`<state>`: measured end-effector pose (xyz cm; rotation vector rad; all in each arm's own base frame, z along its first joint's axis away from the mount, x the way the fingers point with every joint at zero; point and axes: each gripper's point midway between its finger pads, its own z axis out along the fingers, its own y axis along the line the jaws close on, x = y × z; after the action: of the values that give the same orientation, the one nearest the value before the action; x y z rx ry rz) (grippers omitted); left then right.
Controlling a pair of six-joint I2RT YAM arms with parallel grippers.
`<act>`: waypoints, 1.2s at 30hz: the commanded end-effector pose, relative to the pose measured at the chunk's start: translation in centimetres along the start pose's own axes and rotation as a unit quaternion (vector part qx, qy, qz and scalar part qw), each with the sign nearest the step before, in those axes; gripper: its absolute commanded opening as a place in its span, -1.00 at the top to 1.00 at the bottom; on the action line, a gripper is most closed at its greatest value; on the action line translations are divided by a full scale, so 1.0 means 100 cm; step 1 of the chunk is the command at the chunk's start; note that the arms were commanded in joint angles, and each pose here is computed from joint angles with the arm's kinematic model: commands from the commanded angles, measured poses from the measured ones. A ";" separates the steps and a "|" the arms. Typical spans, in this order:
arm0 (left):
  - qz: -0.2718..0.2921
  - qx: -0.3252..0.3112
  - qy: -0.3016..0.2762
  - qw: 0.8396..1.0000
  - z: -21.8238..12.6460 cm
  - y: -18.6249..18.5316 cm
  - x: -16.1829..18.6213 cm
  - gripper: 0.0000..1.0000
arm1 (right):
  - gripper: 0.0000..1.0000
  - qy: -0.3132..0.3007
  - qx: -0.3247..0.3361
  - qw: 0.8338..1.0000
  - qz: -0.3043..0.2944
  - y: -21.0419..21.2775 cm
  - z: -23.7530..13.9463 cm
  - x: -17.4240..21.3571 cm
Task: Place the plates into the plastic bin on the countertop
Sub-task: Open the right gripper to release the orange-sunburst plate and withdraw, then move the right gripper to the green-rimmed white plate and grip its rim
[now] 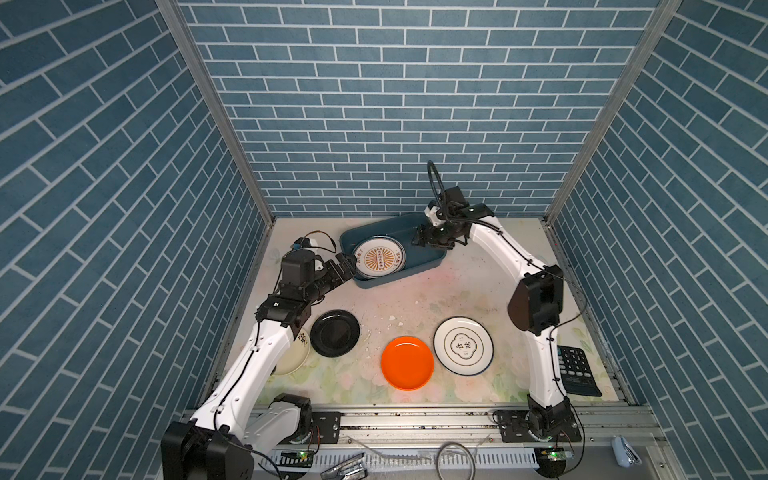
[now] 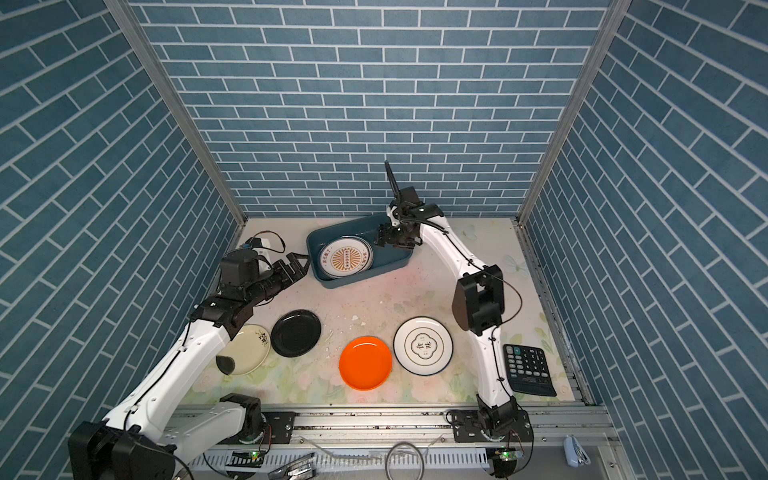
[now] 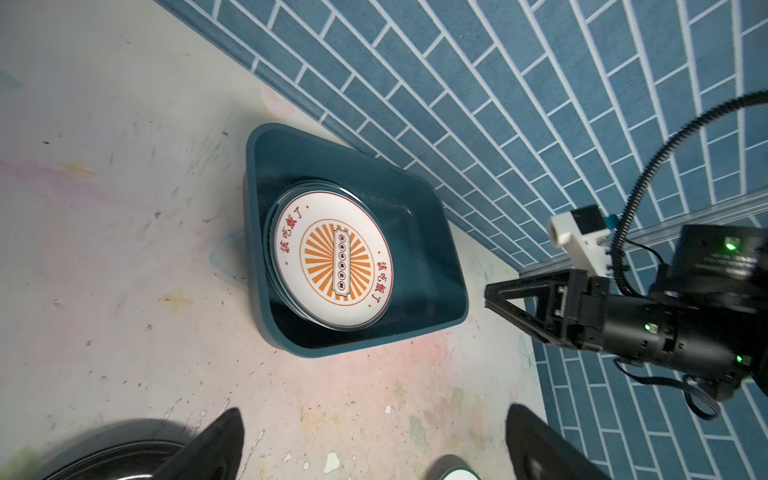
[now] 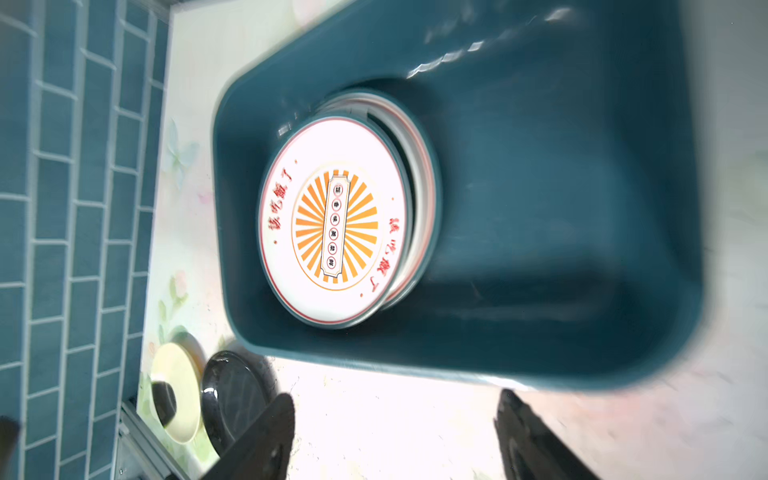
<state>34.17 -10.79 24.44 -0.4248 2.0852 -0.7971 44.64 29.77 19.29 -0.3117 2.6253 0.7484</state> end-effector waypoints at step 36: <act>0.032 0.158 0.123 0.979 0.047 -0.081 0.092 -0.99 | -0.48 -0.079 0.061 0.953 0.287 -0.124 -0.097 0.314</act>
<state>32.70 -23.07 20.80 -0.1105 2.1905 -1.1456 17.86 11.37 9.35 0.4818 2.5559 0.7740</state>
